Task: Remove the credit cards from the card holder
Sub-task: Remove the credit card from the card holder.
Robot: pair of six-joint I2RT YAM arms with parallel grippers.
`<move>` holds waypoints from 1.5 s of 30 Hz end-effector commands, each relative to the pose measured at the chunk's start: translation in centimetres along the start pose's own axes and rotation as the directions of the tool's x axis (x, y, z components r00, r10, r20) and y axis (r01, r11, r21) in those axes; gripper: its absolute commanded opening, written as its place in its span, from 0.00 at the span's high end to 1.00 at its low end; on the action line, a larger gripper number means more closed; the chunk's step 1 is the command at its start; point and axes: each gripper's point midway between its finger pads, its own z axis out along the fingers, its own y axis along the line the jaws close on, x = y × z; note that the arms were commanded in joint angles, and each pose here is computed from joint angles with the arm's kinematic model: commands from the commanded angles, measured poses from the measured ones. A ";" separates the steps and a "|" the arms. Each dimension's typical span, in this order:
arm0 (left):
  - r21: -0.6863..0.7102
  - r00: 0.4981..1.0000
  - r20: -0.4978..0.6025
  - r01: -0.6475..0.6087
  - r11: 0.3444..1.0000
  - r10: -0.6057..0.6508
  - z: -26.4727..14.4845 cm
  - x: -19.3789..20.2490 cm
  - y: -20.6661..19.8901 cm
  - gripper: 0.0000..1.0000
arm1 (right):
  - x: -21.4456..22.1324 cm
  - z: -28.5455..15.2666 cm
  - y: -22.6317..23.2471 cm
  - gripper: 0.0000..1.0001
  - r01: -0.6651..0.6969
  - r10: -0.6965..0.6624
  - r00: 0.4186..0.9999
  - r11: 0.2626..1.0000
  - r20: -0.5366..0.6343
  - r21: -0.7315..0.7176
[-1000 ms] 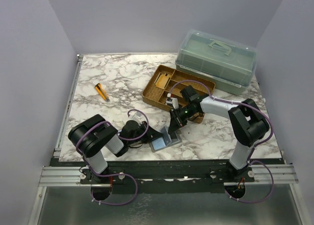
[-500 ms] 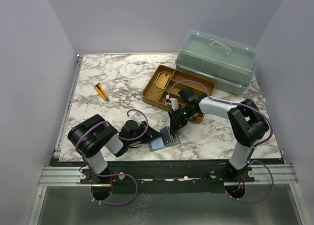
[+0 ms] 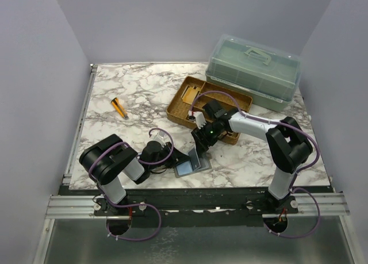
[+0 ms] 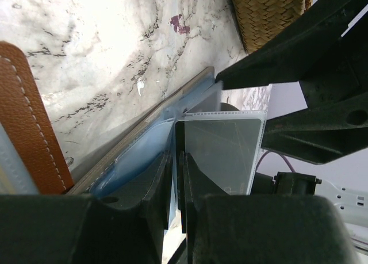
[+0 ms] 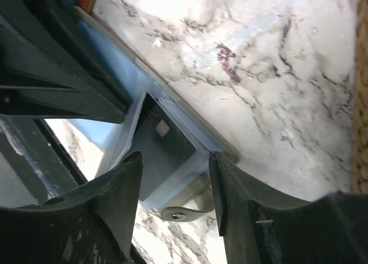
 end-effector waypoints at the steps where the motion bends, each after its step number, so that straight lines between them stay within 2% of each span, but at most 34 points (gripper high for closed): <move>1: -0.014 1.000 -0.014 -0.021 1.000 0.021 -0.2 0.3 0.6 0.82 | -0.4 -1.0 -1.3 0.42 0.077 -0.077 0.997 0.991 -0.006 0.107; 10: -0.007 1.000 -0.016 -0.020 1.000 0.020 -0.1 0.3 0.5 0.82 | -0.5 0.7 0.1 0.41 0.186 -0.177 0.981 0.973 -0.080 0.135; 19: -0.012 1.000 -0.015 -0.019 1.000 0.019 -0.2 0.3 0.7 0.82 | -1.7 -0.8 -0.5 0.41 0.275 -0.264 0.961 0.928 -0.079 0.253; 23: -0.010 1.000 -0.016 -0.018 1.000 0.017 -0.1 0.3 0.7 0.82 | -1.6 -0.4 -0.5 0.41 0.331 -0.311 0.944 0.897 -0.113 0.294; 29: -0.008 1.000 -0.014 -0.014 1.000 0.014 -0.2 0.3 0.7 0.82 | -1.8 0.0 0.5 0.41 0.382 -0.359 0.924 0.875 -0.132 0.296; 37: -0.006 1.000 -0.016 -0.013 1.000 0.013 -0.2 0.3 0.7 0.82 | -2.3 -0.7 1.5 0.54 0.389 -0.375 0.921 0.879 -0.102 0.275; 41: -0.003 1.000 -0.019 -0.011 1.000 0.011 0.0 0.2 0.6 0.82 | -2.1 -0.5 2.6 0.69 0.383 -0.372 0.924 0.897 -0.090 0.222; 45: -0.001 1.000 -0.022 -0.010 1.000 0.010 0.0 0.3 0.5 0.82 | -1.2 0.2 4.6 0.78 0.343 -0.336 0.939 0.934 -0.076 0.099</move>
